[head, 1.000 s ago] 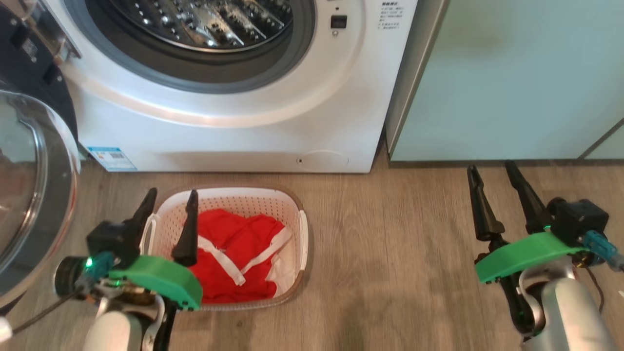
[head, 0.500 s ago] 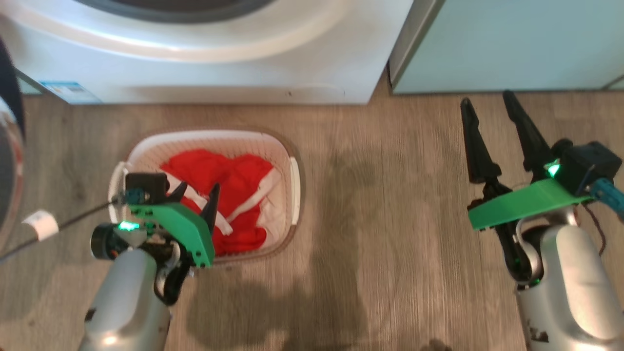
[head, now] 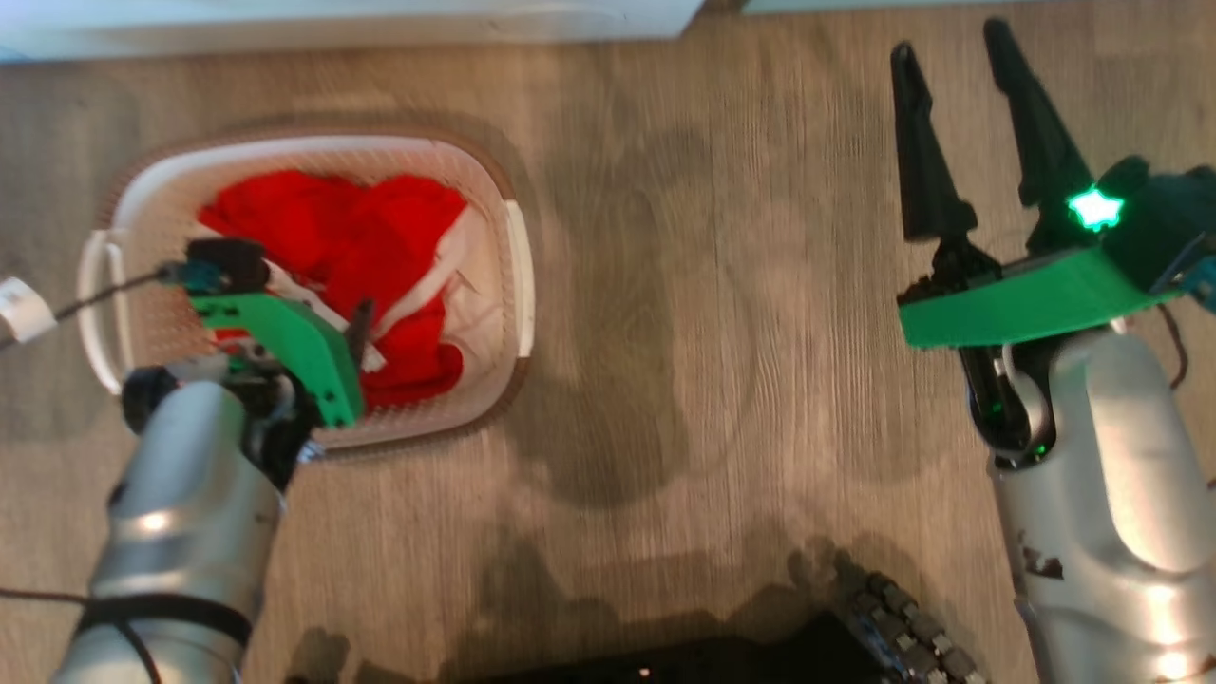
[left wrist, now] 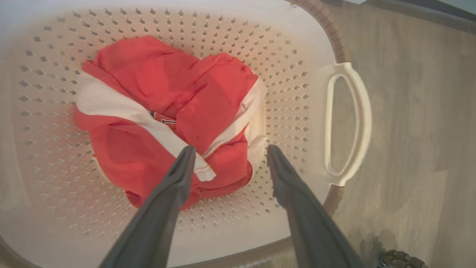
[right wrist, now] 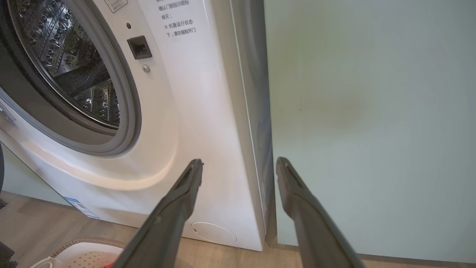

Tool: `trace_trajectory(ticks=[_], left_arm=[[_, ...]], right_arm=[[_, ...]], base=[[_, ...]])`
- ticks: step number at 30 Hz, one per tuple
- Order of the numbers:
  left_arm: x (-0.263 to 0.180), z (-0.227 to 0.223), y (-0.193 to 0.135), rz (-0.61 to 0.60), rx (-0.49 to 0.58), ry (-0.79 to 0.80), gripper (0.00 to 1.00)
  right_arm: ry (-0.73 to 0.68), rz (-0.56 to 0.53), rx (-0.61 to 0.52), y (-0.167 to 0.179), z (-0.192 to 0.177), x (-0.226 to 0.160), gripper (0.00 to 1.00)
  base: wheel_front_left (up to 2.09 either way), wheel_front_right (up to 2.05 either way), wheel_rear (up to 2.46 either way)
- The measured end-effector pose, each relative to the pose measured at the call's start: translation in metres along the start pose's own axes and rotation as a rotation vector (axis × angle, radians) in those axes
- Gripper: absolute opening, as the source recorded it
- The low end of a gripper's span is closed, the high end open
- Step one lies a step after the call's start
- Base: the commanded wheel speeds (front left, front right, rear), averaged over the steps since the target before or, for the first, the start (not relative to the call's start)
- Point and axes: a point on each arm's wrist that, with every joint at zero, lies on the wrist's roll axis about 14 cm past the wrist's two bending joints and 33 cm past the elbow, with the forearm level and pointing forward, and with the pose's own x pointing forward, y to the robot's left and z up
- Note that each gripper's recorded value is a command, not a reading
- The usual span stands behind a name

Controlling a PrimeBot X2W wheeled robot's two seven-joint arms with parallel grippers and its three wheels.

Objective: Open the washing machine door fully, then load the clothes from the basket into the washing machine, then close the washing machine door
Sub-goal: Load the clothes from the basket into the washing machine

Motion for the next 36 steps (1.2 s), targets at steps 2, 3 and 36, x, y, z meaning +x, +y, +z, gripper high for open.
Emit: trace_trajectory(ticks=[2,3,36], left_arm=[[0.018,-0.009,0.013,0.022,-0.011,0.062,1.0],[0.023,-0.011,0.017,0.028,-0.016,0.079,1.0],[0.087,-0.082,0.08,0.177,-0.124,0.401,0.0]], right_arm=[[0.004,-0.001,-0.004,-0.004,-0.01,0.008,1.0],[0.011,0.0,-0.005,-0.005,-0.015,0.01,1.0],[0.18,-0.052,0.053,-0.034,-0.111,0.013,1.0]], base=[[0.0,0.0,0.0],[0.0,0.0,0.0],[0.0,0.0,0.0]])
